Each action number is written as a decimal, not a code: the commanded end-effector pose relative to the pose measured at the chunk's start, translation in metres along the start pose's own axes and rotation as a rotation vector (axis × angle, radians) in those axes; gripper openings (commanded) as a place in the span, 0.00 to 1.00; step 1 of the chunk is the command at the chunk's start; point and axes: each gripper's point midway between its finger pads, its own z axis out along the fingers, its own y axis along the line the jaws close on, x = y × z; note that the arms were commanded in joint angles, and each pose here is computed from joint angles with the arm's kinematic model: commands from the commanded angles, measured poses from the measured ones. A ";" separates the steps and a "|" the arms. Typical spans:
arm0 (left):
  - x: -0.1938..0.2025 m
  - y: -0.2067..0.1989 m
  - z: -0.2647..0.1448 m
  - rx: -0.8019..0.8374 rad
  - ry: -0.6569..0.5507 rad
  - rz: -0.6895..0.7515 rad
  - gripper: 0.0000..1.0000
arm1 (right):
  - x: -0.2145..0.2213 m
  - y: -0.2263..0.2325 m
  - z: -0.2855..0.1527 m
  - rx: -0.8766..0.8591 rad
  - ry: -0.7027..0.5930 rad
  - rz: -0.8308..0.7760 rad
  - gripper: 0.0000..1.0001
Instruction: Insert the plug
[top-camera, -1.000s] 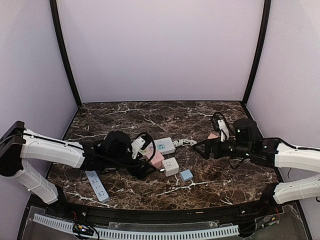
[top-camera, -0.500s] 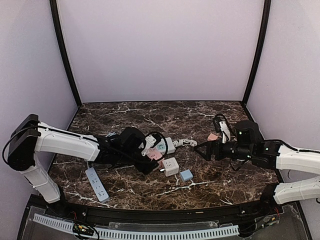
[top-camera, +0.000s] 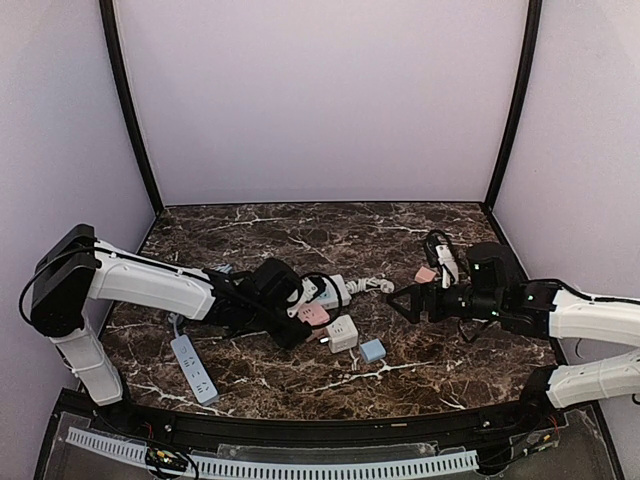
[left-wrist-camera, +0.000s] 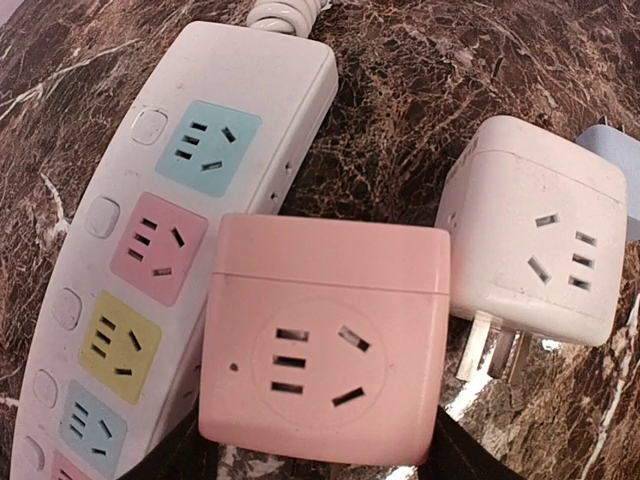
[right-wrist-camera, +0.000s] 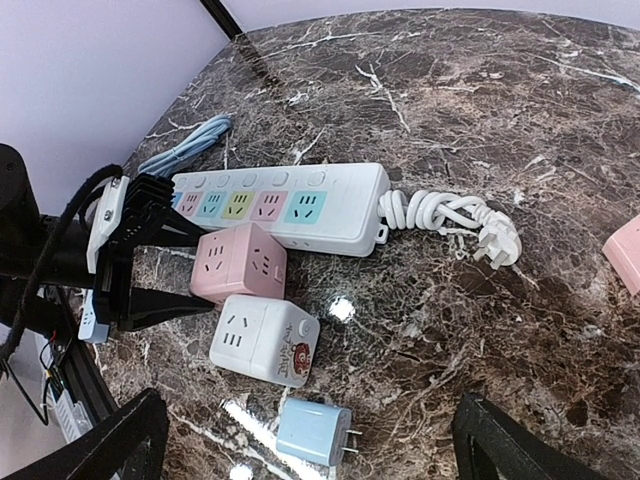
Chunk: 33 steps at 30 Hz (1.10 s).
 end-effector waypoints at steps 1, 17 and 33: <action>0.001 -0.002 0.000 -0.002 0.023 0.017 0.65 | 0.004 -0.002 0.002 0.009 0.001 0.001 0.99; -0.006 -0.003 0.005 0.003 0.012 0.027 0.70 | 0.005 -0.001 0.005 0.008 0.010 0.001 0.99; -0.016 -0.003 0.001 0.012 0.001 0.179 0.87 | 0.008 -0.002 0.006 0.007 0.022 -0.003 0.99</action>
